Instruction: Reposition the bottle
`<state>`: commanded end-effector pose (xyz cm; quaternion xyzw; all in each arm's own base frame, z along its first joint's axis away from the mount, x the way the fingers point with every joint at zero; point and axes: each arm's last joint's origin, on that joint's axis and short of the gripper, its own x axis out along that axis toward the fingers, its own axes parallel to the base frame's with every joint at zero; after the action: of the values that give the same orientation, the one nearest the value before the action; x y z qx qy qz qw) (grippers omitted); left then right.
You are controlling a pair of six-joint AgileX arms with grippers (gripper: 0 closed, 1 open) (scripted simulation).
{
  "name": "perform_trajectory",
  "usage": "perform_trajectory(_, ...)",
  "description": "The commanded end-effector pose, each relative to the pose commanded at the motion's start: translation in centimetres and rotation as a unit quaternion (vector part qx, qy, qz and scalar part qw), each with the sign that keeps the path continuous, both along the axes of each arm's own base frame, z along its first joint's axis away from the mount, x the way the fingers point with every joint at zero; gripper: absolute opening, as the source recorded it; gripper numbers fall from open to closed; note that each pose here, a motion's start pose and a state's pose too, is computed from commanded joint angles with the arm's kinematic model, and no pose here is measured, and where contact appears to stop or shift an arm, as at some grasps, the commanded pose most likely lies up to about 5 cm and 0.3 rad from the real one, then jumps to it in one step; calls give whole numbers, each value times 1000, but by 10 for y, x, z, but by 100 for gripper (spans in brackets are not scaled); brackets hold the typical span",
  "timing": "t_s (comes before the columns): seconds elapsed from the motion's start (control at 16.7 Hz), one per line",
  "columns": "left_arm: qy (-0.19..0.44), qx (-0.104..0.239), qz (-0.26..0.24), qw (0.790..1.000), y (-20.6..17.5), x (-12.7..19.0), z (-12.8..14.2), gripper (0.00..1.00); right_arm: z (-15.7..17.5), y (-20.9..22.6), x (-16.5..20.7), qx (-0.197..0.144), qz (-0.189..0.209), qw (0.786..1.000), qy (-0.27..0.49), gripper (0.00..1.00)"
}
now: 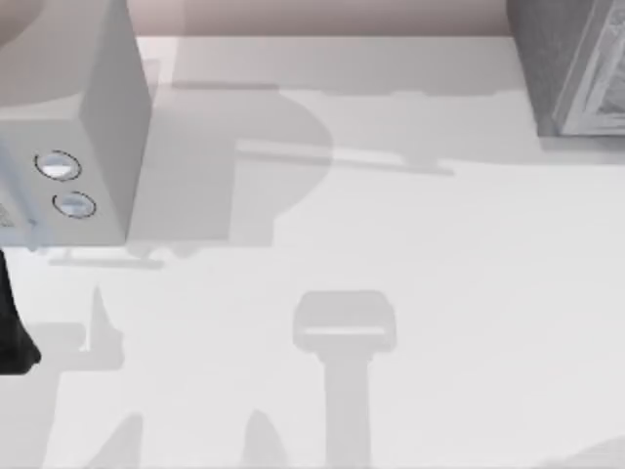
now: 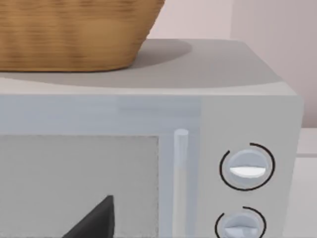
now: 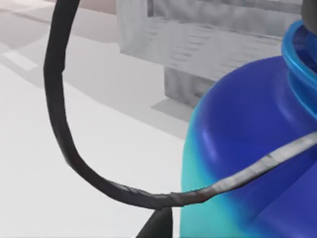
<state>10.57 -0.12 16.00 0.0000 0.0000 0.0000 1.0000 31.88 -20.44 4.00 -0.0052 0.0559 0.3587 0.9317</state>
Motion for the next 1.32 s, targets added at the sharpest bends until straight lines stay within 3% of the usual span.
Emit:
perform_trajectory(0.54,0,0,0,1000,0,0,0,100,0,12,11,-6,0,1000,-13,0)
perform_trajectory(1.32,0,0,0,1000,0,0,0,100,0,12,11,-6,0,1000,-13,98)
